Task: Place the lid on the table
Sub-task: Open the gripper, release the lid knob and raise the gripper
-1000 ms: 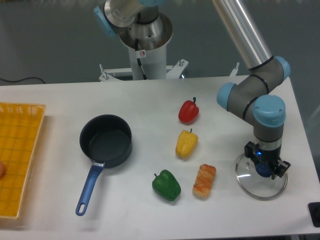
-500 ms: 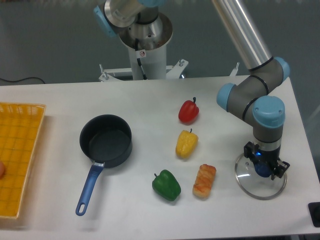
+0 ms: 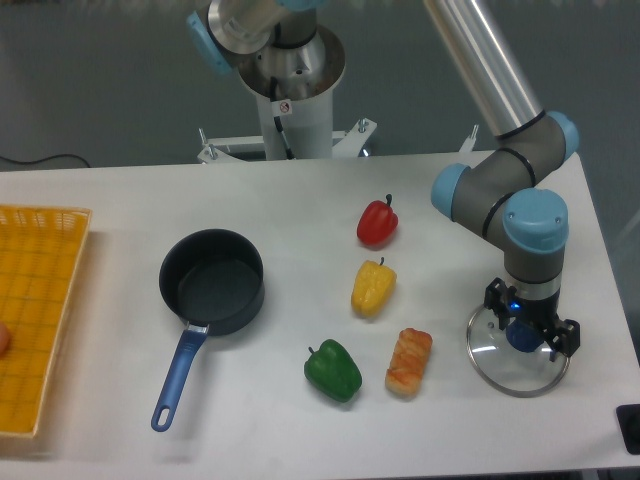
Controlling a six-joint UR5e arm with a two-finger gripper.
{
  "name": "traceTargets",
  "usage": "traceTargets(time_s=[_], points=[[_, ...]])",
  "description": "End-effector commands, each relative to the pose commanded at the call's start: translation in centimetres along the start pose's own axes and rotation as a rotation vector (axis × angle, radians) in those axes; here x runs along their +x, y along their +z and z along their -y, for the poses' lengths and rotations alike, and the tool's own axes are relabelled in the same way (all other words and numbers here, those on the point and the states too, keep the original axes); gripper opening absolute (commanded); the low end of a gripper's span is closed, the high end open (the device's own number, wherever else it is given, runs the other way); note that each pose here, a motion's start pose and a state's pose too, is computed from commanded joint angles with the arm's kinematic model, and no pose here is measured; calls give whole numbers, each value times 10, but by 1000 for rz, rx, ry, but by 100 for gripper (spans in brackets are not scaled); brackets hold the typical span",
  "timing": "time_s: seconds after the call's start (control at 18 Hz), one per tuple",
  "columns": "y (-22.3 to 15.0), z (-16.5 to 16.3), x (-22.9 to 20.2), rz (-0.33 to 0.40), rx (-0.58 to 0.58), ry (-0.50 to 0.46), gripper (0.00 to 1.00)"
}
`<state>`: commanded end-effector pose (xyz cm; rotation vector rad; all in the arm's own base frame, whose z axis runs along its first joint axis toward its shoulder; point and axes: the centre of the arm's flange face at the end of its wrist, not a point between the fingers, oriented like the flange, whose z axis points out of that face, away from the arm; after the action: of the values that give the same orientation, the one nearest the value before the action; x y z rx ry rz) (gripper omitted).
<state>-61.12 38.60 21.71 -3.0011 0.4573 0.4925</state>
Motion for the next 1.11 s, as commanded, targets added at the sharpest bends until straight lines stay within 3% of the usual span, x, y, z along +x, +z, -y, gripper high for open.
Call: traceTargets(time_s=[0.22,0.61,1.11], points=[[-29,0,11,11,3,6,100],[-61,43,58,-8,17,62,100],[-117,74,97,-164,14,125,100]])
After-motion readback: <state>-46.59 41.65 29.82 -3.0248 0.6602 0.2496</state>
